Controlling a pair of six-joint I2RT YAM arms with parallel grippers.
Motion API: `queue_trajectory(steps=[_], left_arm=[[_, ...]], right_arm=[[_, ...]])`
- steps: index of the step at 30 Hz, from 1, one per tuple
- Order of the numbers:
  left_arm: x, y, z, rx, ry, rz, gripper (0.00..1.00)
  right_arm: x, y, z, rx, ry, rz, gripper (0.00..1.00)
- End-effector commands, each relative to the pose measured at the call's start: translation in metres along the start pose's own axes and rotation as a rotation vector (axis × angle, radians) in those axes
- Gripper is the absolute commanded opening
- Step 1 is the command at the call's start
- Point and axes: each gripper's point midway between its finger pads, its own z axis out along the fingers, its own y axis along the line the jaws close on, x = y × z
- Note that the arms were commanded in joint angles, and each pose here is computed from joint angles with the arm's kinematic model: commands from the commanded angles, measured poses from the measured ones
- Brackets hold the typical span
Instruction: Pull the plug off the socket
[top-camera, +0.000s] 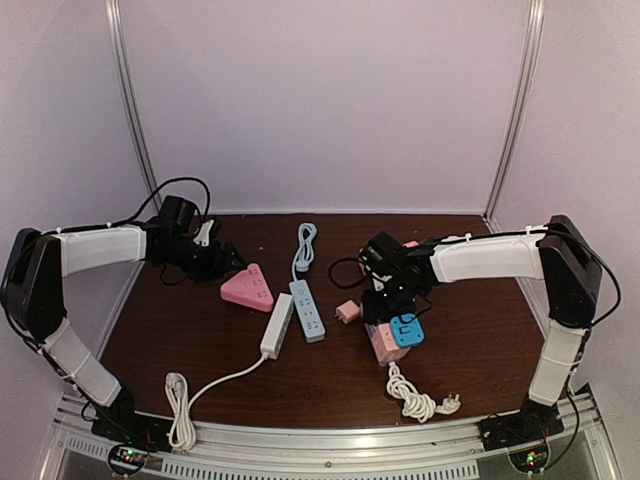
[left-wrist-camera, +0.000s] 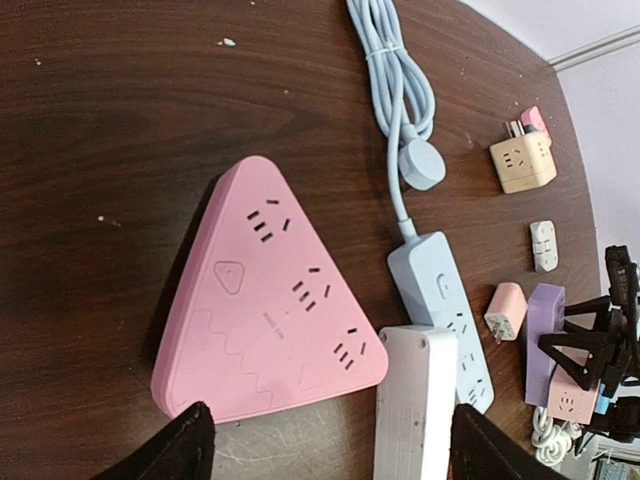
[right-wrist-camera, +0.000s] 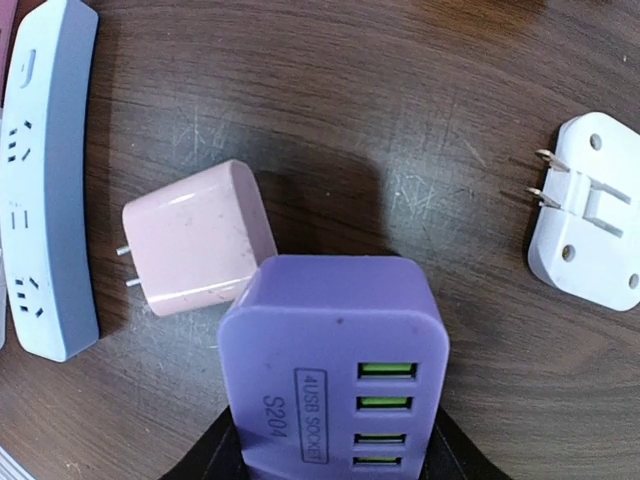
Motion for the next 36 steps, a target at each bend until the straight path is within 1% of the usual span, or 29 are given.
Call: queue_trajectory(steps=[1,3,6,9,16,21,23,26,30,32,36], left_arm=[[-0.014,-0.017,0.002,0.012,-0.034,0.021,0.82],[-0.014,-0.021,0.004,0.013,-0.033,0.023,0.82],[-0.014,-0.027,0.005,0.017,-0.033,0.027,0.82],[-0.015,-0.032,0.008,0.017,-0.031,0.029,0.82],[-0.017,-0.044,0.012,0.034,-0.031,0.030,0.83],[-0.013,-0.054,0.019,0.081,-0.023,0.012,0.83],[-0.011,-0.058,0.022,0.092,-0.019,0.014,0.83],[-0.010,-0.064,0.026,0.107,-0.016,0.018,0.83],[-0.008,-0.073,0.030,0.123,-0.013,0.023,0.83],[-0.006,-0.077,0.031,0.132,-0.009,0.025,0.83],[0.002,-0.093,0.038,0.152,0.011,0.051,0.83]], right_arm=[[0.005,-0.019,-0.001,0.096,-0.006,0.037,0.37],[0.006,-0.018,0.001,0.083,-0.006,0.052,0.37],[0.007,-0.008,0.008,0.031,0.013,0.039,0.40],[0.005,-0.003,0.016,0.020,0.028,0.026,0.41],[-0.023,0.005,0.029,0.026,-0.001,0.017,0.46],[-0.055,-0.003,0.029,-0.004,-0.057,0.065,0.55],[-0.066,-0.004,0.029,-0.024,-0.065,0.076,0.57],[-0.078,-0.001,0.028,-0.034,-0.086,0.069,0.67],[-0.085,0.004,0.028,-0.049,-0.082,0.059,0.79],[-0.088,0.005,0.021,-0.052,-0.090,0.051,0.82],[-0.098,-0.007,-0.009,-0.066,-0.133,0.053,0.91]])
